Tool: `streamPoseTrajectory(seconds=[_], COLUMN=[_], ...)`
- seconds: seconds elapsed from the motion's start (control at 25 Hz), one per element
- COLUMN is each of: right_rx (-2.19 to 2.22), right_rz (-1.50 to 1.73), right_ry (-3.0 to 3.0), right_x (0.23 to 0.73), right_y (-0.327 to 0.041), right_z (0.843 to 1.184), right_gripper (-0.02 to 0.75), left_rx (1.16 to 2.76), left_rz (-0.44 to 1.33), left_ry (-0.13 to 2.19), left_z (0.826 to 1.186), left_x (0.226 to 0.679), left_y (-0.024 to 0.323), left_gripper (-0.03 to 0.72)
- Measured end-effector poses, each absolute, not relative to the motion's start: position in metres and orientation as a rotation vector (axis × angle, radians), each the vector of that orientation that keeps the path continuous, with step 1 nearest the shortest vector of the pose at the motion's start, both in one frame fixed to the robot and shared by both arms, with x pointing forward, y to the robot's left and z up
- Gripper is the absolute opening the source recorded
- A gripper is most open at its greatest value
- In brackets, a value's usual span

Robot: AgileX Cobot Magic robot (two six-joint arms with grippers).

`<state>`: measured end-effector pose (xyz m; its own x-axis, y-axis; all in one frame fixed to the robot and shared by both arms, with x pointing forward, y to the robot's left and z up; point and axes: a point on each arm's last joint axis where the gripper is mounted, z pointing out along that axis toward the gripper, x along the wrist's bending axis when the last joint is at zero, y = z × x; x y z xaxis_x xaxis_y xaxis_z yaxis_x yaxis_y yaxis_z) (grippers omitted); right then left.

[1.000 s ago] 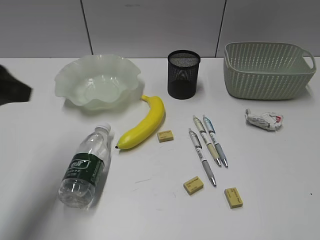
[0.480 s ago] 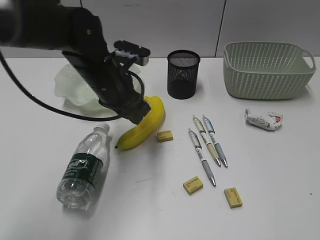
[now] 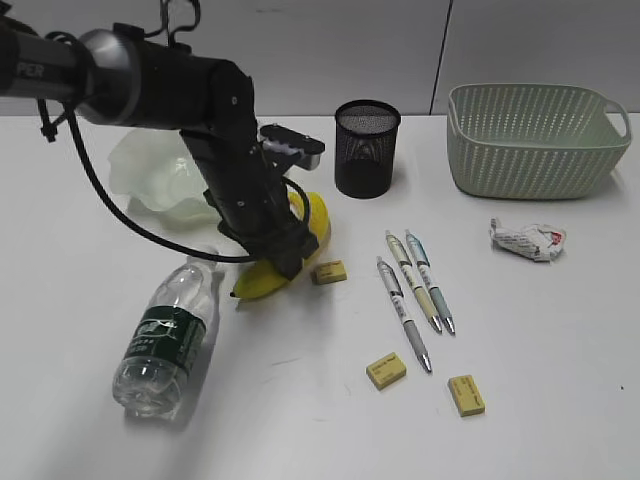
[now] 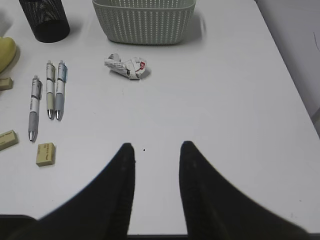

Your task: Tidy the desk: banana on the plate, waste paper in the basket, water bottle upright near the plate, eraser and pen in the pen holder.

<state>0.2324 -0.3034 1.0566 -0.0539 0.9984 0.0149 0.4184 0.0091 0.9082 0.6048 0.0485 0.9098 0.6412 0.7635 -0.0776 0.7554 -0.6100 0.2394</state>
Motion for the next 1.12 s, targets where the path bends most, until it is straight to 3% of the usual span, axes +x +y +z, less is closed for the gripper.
streamPoseTrajectory(seconds=[0.16, 0.32, 0.64, 0.76, 0.96, 1.12], right_rx=[1.496, 1.496, 1.496, 1.496, 1.496, 1.496], right_rz=[1.017, 1.017, 1.017, 1.017, 1.017, 1.018], right_ry=[1.564, 1.564, 1.564, 1.564, 1.564, 1.564], right_x=[0.232, 0.232, 0.232, 0.232, 0.232, 0.232], right_y=[-0.303, -0.303, -0.303, -0.303, -0.303, -0.303], right_z=[1.057, 1.057, 1.057, 1.057, 1.057, 1.057], right_gripper=[0.256, 0.256, 0.256, 0.256, 0.256, 0.256], left_rx=[2.639, 2.627, 2.326, 2.226, 2.193, 2.182], left_rz=[0.022, 0.033, 0.278, 0.358, 0.367, 0.339], left_ry=[1.247, 1.240, 1.114, 1.131, 1.364, 1.462], left_z=[0.895, 0.903, 1.009, 1.029, 0.991, 0.960], left_x=[0.605, 0.605, 0.604, 0.617, 0.659, 0.673], left_y=[0.049, 0.048, 0.051, 0.068, 0.129, 0.148], left_gripper=[0.391, 0.322, 0.322, 0.322, 0.322, 0.326])
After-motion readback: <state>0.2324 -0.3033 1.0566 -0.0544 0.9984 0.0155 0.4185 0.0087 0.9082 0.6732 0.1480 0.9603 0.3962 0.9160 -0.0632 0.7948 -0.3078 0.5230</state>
